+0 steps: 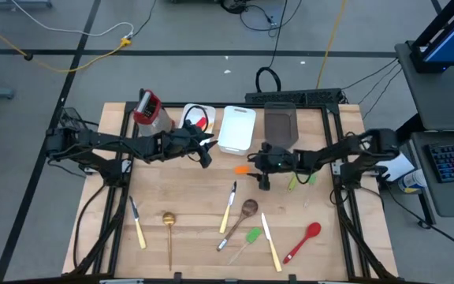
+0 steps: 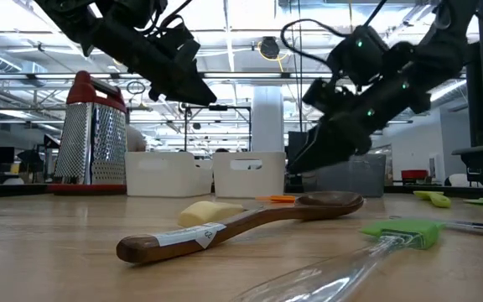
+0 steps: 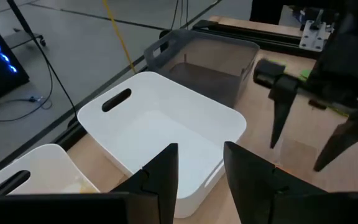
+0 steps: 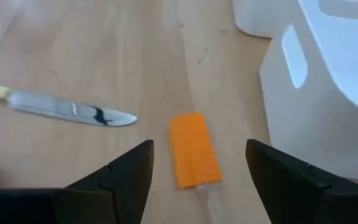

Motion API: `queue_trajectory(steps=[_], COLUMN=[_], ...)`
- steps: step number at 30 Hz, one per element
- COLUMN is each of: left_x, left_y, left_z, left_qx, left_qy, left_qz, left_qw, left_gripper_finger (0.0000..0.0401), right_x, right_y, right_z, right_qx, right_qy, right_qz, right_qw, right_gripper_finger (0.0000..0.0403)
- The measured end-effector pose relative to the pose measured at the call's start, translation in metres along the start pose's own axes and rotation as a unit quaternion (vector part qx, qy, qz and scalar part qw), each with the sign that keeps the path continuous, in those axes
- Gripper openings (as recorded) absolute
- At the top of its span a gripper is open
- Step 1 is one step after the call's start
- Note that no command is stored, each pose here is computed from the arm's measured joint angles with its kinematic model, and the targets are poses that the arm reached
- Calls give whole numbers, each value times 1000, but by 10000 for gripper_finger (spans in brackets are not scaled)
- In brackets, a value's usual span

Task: Pick & Place Kitchen Items
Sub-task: Put the orange spatula into the left white bin

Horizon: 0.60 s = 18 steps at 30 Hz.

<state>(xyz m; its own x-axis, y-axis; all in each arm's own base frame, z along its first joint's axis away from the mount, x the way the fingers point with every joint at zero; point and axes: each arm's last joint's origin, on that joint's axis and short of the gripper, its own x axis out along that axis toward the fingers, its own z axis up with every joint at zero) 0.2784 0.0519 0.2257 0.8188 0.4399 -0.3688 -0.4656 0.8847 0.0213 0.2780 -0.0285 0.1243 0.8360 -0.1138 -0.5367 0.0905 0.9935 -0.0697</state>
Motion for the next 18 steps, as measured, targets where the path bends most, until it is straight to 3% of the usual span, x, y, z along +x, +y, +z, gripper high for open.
queue_trajectory(steps=[18], left_x=[0], left_y=[0], left_z=[0], left_qx=[-1], left_qy=[-1], left_qz=[0], left_qw=[1000], left_gripper_finger=[134], right_x=[26], right_y=[-14], right_z=[-32], right_qx=[29], right_qy=[44], right_qz=[-13], right_qw=[999], right_gripper_finger=[248])
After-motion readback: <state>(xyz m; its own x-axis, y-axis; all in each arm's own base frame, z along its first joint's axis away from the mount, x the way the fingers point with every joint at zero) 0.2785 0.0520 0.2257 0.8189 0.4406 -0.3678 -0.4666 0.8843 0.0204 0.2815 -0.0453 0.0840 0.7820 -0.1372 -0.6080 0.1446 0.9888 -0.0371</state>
